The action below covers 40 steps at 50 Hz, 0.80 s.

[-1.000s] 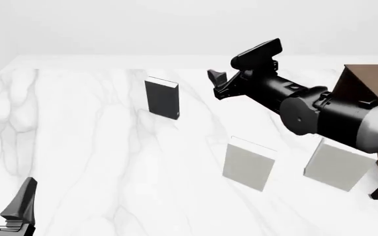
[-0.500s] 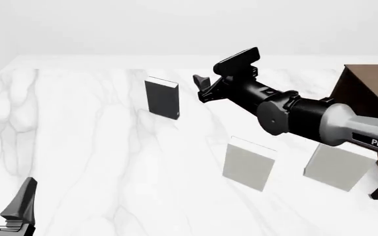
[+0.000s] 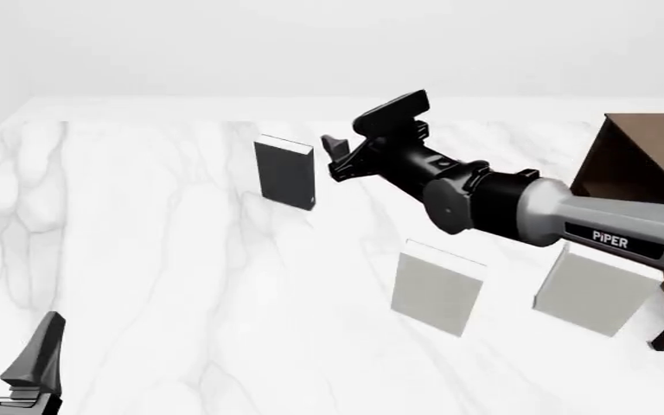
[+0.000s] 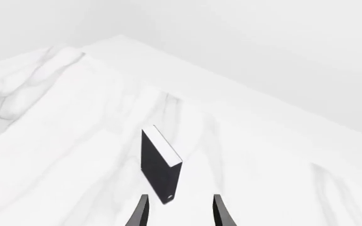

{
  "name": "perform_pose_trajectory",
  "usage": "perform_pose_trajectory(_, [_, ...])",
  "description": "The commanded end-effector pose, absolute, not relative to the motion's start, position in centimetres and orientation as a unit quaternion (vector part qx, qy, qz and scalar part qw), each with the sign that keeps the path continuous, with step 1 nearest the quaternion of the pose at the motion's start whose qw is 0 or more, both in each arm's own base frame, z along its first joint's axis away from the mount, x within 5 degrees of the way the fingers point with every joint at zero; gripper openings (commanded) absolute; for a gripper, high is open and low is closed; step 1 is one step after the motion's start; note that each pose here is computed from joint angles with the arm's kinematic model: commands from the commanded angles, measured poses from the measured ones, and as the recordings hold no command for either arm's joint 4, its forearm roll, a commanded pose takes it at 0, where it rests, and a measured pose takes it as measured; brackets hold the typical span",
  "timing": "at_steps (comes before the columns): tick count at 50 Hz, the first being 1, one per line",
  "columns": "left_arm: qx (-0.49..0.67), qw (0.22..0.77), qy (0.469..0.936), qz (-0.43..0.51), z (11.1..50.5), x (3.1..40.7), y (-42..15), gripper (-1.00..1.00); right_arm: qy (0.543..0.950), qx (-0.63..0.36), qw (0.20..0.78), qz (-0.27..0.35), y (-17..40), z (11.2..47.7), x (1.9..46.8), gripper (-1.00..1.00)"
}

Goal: Pick up the book on the left and place it on top of the shelf.

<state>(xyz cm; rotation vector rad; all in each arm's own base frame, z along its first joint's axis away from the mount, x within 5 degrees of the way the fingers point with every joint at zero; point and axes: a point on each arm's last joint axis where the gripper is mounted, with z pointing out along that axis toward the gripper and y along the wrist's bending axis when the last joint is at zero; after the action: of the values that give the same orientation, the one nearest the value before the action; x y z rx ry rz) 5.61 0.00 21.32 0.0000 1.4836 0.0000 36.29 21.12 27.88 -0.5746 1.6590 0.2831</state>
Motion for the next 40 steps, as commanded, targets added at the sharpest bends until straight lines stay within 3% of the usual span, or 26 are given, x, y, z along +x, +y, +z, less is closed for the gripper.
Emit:
perform_pose_trajectory(1, [0.0,0.737,0.676,0.0,21.3,5.6,0.0,1.0,0.725,-0.254,0.627,0.131,22.4,27.0,37.1,1.0])
perform_pose_trajectory(40, [0.0,0.737,0.676,0.0,21.3,5.6,0.0,1.0,0.737,-0.251,0.614,0.13,24.6,23.1,41.5,1.0])
